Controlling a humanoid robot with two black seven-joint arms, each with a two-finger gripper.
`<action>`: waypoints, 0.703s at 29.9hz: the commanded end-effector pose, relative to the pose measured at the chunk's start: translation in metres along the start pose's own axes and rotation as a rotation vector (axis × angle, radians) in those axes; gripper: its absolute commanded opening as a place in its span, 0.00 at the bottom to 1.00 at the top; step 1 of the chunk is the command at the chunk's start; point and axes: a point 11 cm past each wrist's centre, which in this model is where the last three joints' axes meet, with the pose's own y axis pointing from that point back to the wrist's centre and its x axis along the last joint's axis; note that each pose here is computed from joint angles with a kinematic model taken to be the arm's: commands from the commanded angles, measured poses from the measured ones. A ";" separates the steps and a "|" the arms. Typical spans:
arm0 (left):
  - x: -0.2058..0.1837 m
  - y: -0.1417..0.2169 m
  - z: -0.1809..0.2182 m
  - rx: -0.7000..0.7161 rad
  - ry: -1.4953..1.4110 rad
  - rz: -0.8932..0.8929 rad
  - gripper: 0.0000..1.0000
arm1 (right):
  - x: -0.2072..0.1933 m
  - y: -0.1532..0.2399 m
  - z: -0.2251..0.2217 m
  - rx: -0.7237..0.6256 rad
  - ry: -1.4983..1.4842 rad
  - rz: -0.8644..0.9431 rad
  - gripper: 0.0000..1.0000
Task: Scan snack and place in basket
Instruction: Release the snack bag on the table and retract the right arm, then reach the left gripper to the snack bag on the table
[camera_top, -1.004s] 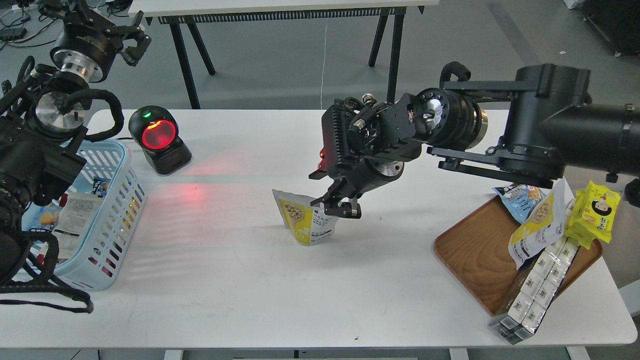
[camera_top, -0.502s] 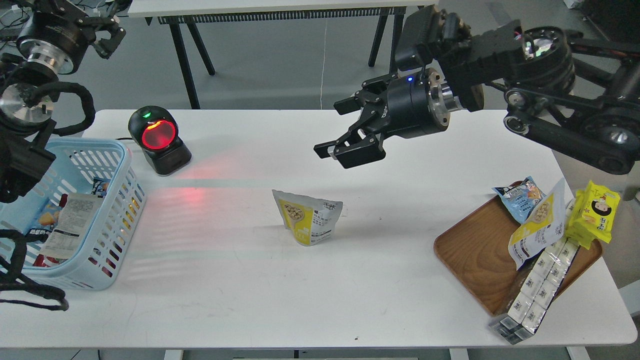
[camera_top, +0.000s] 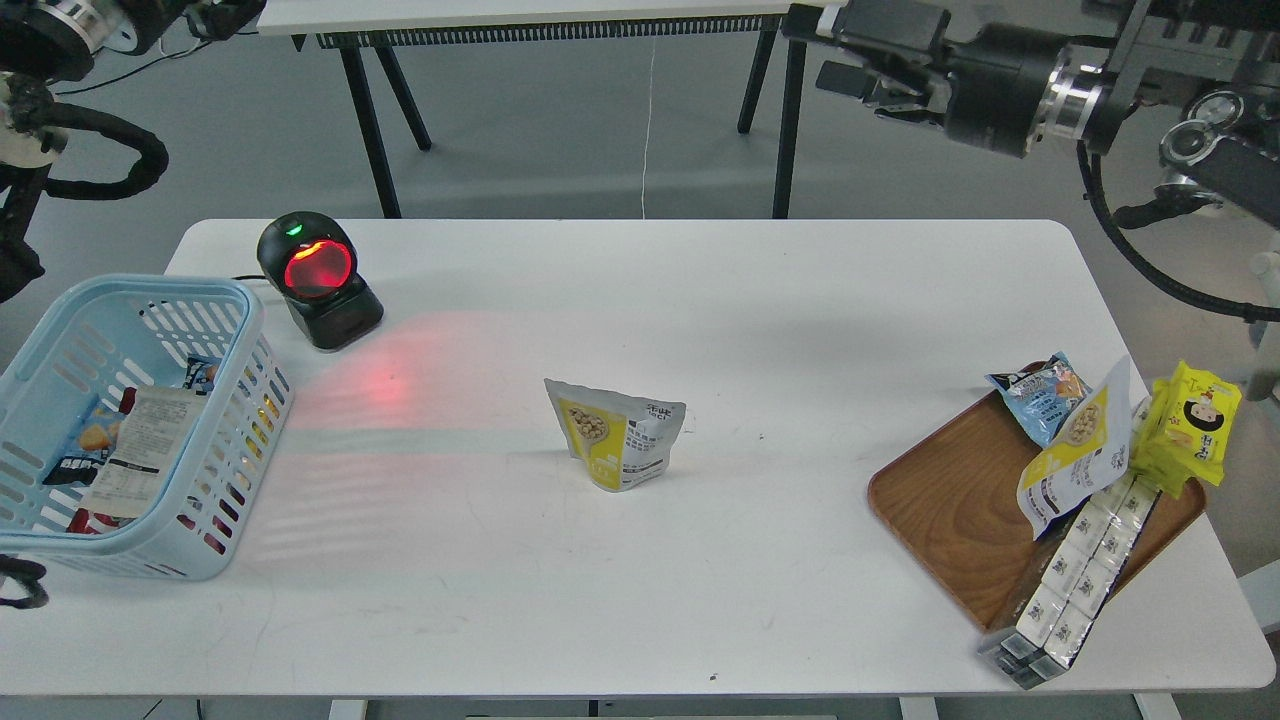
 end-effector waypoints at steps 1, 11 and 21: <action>-0.030 0.003 0.015 0.028 -0.165 -0.140 1.00 | 0.035 0.015 0.011 0.027 -0.152 0.176 1.00; -0.136 0.034 0.031 0.055 -0.677 -0.535 0.98 | 0.045 0.041 0.053 0.158 -0.598 0.427 1.00; -0.205 0.061 0.022 -0.003 -1.134 -0.761 0.93 | 0.013 0.033 0.082 0.340 -0.971 0.558 1.00</action>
